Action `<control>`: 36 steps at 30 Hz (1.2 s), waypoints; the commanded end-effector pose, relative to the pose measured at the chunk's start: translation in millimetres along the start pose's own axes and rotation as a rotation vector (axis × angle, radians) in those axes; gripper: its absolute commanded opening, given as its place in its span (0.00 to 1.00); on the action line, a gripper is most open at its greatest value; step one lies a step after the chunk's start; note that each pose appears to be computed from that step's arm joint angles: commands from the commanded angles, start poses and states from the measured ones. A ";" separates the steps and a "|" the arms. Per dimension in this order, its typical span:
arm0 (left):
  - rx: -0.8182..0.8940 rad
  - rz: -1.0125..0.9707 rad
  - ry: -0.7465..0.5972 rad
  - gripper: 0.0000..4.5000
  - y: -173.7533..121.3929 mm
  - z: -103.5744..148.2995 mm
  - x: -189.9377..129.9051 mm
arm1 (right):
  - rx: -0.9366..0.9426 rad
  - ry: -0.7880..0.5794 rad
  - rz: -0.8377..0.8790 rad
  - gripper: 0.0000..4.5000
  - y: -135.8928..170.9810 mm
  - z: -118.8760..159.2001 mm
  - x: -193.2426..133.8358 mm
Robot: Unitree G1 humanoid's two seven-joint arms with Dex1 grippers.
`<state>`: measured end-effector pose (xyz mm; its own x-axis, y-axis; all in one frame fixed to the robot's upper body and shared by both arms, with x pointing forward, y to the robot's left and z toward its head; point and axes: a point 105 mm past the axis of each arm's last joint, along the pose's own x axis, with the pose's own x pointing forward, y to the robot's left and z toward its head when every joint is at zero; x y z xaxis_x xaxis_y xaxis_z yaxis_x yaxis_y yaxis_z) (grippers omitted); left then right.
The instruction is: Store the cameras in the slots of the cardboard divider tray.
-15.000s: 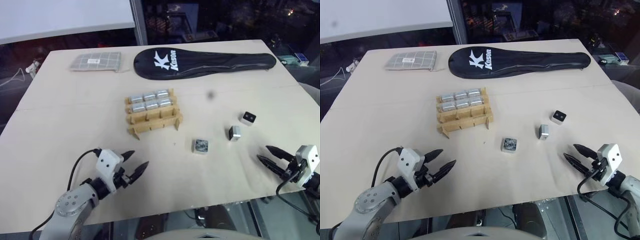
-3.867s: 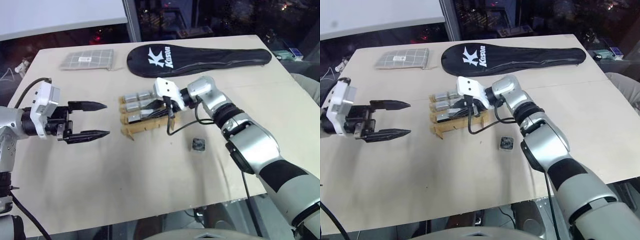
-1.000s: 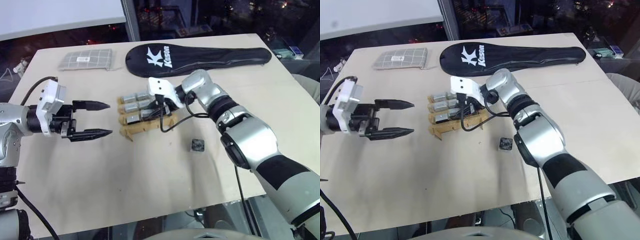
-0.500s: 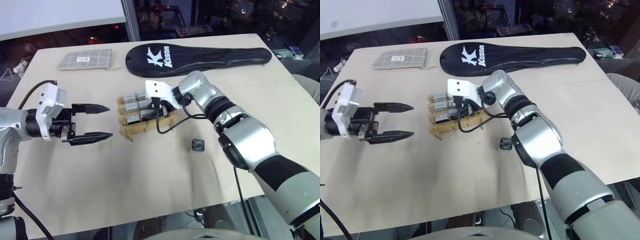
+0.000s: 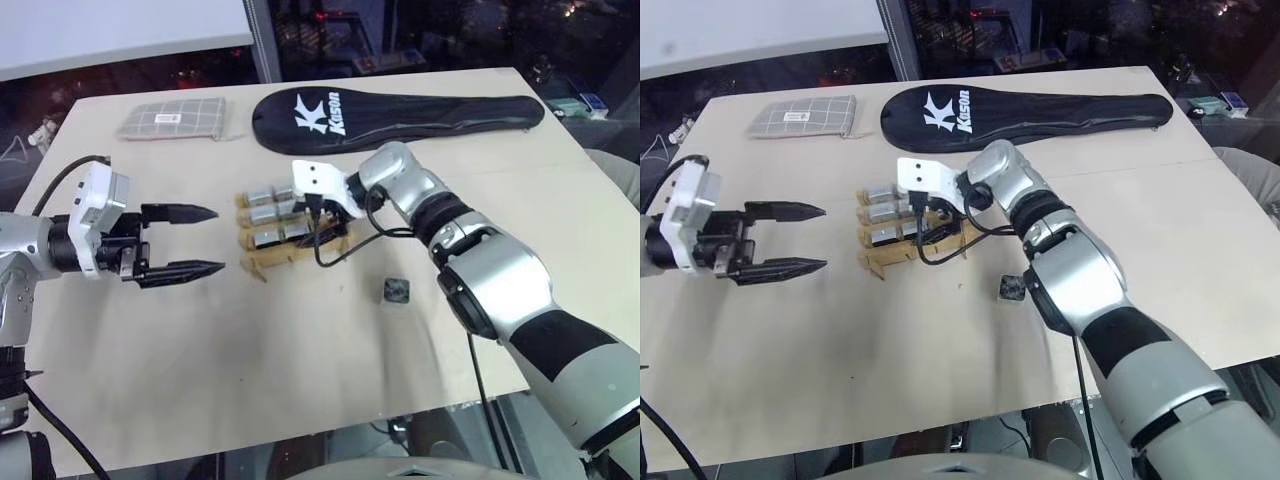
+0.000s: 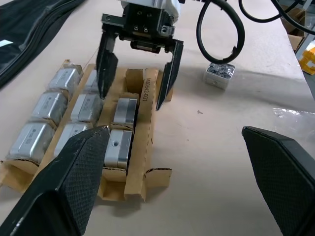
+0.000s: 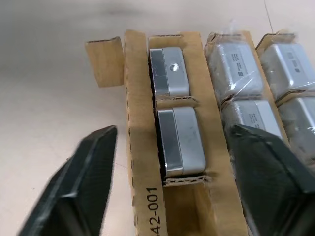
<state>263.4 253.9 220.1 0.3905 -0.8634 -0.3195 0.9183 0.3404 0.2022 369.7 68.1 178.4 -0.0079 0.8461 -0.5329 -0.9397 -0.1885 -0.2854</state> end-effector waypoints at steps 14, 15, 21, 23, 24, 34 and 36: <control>0.060 -0.069 -0.039 1.00 11.2 9.4 18.1 | 0.034 -0.298 -0.198 0.79 80.1 -17.1 -113.1; 0.063 -0.077 -0.043 1.00 12.3 10.1 20.2 | 0.079 -0.262 -0.218 0.79 92.1 -29.5 -114.4; 0.066 -0.122 -0.044 1.00 15.1 8.6 26.4 | 0.287 -0.143 -0.375 0.79 127.3 -77.4 -116.9; 0.067 -0.125 -0.042 1.00 16.2 8.6 26.0 | 0.316 -0.130 -0.390 0.79 131.5 -84.2 -117.1; 0.068 -0.127 -0.041 1.00 16.7 8.8 25.5 | 0.319 -0.103 -0.386 0.79 135.0 -91.1 -116.1; 0.069 -0.122 -0.024 1.00 18.1 8.1 18.7 | 0.201 0.003 -0.359 0.79 136.3 -111.9 -102.3; 0.069 -0.120 -0.024 1.00 17.1 7.1 17.3 | 0.192 0.005 -0.369 0.79 134.4 -114.9 -100.6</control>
<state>288.6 239.7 213.4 0.2674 -0.9045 -0.3323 0.9589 0.2158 0.1842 279.8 -102.0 95.7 0.3257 0.8339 -0.4456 -0.9397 0.2336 -0.2498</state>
